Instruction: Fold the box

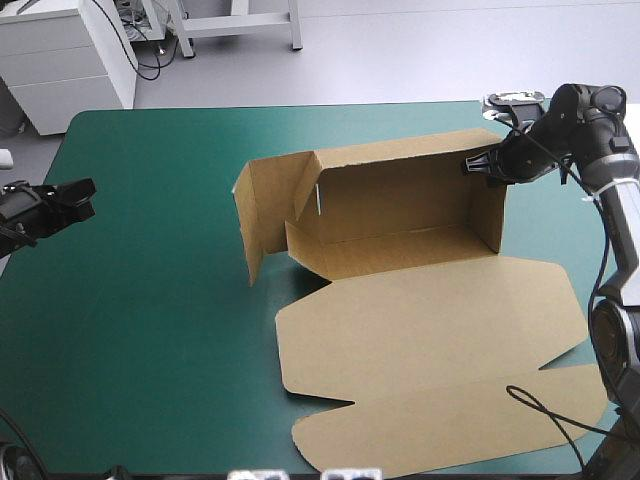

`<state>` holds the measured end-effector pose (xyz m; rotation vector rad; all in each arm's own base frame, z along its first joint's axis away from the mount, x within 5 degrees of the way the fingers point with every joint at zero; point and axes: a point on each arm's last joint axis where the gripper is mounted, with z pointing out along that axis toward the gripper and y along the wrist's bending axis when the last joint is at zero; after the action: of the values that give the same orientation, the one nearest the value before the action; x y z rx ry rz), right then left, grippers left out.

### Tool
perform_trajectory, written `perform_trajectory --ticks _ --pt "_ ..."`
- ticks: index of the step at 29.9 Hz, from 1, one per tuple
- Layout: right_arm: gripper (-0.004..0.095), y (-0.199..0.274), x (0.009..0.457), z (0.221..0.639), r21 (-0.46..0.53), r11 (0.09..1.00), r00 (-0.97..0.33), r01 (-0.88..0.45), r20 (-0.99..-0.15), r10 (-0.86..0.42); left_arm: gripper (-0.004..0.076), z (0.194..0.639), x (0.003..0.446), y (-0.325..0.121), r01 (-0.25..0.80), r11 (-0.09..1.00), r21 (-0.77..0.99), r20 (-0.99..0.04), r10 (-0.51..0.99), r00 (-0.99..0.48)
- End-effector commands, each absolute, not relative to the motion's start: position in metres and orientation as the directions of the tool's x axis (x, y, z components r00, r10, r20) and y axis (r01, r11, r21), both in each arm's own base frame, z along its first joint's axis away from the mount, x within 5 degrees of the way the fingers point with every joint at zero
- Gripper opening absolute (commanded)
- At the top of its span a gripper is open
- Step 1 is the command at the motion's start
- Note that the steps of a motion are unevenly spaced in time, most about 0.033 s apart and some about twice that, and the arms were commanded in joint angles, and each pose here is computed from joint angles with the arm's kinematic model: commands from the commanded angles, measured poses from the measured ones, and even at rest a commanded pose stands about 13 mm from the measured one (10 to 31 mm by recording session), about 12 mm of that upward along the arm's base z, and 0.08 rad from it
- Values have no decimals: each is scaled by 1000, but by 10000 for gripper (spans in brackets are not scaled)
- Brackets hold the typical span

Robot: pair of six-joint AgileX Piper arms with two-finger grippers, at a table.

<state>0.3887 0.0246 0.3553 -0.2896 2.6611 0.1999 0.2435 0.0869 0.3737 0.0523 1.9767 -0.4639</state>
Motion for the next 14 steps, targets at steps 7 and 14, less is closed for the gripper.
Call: perform_trajectory --ticks 7,14 --pt "-11 43 346 419 145 971 -814 -189 -576 -72 9 388 249 76 290 901 -321 -905 -202 -375" --pt "-12 68 321 419 169 960 -825 -222 -557 -93 9 388 252 65 344 893 -288 -916 -152 -372"
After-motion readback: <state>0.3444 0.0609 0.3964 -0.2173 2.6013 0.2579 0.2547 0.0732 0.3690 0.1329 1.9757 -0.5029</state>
